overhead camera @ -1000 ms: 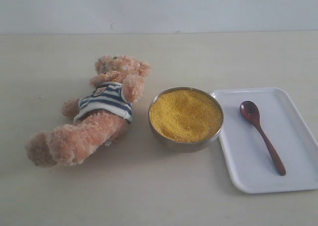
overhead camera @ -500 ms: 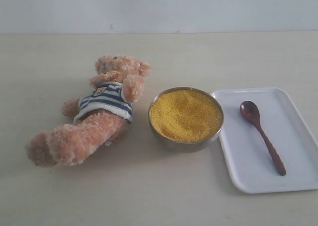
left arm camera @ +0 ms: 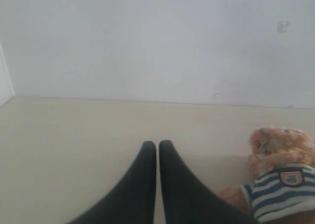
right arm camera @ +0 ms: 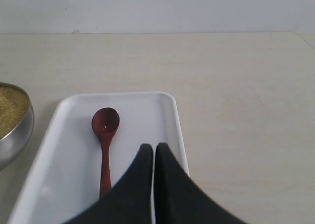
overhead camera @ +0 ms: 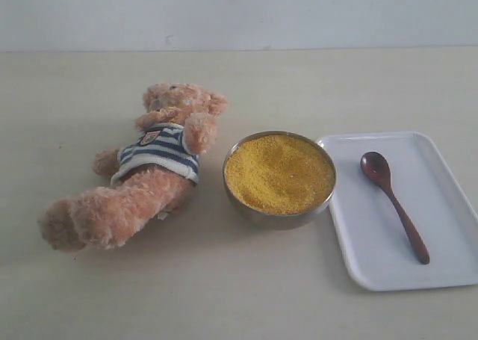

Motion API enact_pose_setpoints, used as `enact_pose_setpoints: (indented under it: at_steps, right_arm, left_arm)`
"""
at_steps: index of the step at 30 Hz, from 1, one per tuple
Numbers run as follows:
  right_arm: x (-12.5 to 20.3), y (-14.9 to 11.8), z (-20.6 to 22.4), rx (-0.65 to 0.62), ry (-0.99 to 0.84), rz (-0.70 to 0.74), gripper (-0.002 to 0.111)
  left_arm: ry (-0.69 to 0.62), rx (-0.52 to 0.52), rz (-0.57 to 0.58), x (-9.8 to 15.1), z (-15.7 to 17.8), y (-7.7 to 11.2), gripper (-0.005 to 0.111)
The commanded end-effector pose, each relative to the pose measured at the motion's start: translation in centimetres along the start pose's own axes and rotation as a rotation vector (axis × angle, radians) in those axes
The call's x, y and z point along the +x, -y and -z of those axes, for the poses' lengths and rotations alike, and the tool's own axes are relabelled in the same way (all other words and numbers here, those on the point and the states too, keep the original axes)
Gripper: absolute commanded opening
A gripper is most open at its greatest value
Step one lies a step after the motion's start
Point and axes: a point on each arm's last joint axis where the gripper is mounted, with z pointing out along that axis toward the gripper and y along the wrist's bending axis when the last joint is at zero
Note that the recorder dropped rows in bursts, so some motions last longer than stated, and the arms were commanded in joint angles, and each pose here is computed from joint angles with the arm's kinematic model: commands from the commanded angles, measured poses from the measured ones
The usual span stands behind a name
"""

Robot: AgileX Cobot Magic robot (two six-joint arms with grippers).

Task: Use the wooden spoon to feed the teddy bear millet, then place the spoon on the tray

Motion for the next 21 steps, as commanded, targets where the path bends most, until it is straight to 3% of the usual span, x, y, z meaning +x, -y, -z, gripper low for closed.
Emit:
enact_pose_setpoints:
  at_steps: [1,5,21]
  right_arm:
    - [-0.1,0.0,0.1,0.005,0.017,0.002,0.000]
    - [-0.1,0.0,0.1,0.005,0.017,0.002,0.000]
    - [-0.1,0.0,0.1,0.005,0.017,0.002,0.000]
  left_arm:
    - [0.010,-0.024,0.027,2.3,-0.1,-0.3,0.004]
    - [-0.021,-0.027,0.104,5.0,-0.2,-0.5,0.004]
    - [-0.046,-0.029,0.095,5.2,-0.2,-0.5,0.004]
